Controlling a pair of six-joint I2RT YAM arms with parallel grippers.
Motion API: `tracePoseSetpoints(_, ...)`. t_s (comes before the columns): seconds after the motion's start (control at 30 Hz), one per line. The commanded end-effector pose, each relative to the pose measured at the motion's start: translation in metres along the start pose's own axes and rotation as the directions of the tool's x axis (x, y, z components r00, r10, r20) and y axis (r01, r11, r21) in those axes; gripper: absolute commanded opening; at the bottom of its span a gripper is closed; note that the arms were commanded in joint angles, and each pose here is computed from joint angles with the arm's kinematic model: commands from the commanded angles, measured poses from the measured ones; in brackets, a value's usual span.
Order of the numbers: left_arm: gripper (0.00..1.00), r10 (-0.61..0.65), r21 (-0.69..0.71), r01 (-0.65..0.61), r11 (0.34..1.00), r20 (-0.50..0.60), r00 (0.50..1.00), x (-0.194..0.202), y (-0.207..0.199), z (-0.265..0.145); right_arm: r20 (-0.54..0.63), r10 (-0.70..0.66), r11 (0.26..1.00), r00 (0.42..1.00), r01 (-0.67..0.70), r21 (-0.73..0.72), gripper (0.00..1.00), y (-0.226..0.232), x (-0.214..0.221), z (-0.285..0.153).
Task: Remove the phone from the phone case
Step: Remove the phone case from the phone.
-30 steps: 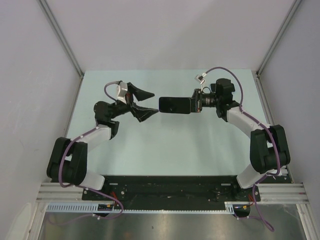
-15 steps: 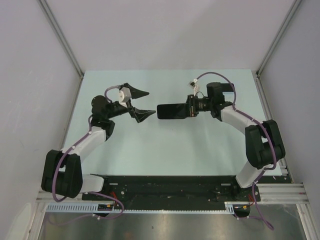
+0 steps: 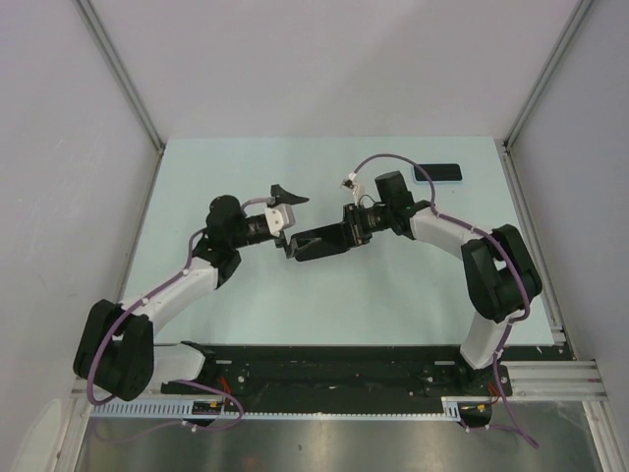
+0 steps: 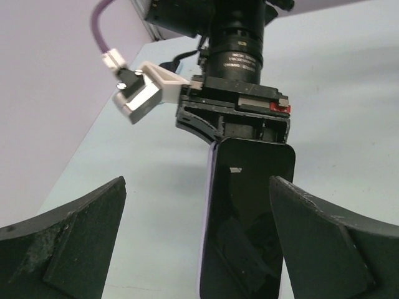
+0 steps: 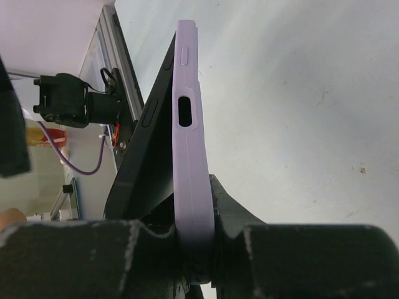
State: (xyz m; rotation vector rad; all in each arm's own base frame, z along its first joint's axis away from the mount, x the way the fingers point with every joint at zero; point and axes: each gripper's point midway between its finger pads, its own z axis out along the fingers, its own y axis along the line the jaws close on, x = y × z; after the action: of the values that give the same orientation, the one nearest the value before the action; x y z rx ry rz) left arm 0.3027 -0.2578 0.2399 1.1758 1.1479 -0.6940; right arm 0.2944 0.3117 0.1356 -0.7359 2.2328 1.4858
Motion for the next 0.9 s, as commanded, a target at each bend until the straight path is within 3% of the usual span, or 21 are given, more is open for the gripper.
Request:
tracePoseSetpoints(0.0,1.00,0.159,0.008,-0.159,0.987,-0.081,0.984,0.018,-0.011,0.007,0.010,-0.108,0.993,0.994,0.109,-0.054,0.00,0.020,-0.019,0.004)
tracePoseSetpoints(0.87,1.00,0.179,0.095,-0.166,0.982,-0.158,0.971,0.044,-0.050,0.030,0.045,-0.113,0.993,0.993,0.114,-0.024,0.00,0.018,-0.030,-0.002)
